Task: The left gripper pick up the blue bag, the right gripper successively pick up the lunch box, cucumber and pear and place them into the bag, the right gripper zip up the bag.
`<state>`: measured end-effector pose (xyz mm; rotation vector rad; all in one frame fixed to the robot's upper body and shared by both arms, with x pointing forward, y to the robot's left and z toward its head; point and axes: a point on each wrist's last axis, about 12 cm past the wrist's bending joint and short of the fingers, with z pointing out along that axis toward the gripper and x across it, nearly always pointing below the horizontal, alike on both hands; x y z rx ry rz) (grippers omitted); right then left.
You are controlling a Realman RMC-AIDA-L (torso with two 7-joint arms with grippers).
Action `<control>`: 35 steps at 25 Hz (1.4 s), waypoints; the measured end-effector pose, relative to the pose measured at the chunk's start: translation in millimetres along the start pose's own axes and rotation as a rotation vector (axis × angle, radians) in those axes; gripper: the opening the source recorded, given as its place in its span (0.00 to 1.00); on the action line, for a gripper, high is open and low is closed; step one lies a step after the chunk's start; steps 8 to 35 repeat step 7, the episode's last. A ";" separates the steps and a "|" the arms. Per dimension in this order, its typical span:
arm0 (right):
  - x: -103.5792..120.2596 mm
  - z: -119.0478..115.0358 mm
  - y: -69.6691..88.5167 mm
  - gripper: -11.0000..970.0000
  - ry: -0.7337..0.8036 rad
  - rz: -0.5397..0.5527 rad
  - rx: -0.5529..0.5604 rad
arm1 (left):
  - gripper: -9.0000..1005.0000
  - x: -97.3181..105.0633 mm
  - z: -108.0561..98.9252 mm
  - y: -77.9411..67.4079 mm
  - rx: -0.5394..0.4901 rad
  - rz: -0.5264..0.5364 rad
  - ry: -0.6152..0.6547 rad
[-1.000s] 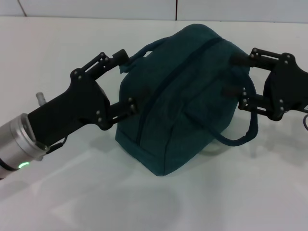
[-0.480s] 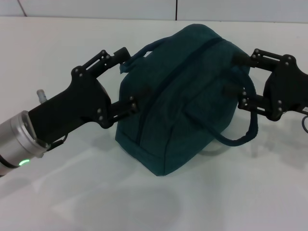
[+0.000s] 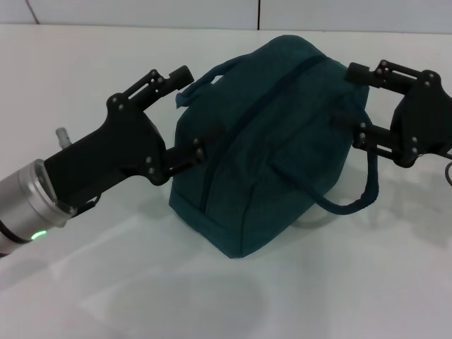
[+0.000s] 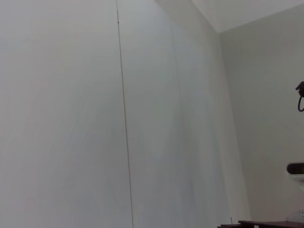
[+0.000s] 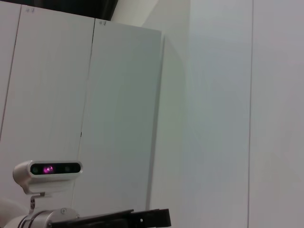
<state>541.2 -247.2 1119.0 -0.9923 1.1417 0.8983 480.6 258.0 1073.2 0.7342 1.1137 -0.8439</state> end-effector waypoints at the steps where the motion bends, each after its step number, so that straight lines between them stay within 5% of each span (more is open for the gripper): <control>1: -0.1 0.1 -0.1 0.63 0.000 0.000 0.000 | 0.80 -0.2 0.7 0.4 0.001 0.001 -0.001; 35: -0.6 2.7 -3.1 0.63 -0.010 0.002 0.021 | 0.80 -0.2 2.1 1.5 -0.003 0.000 -0.005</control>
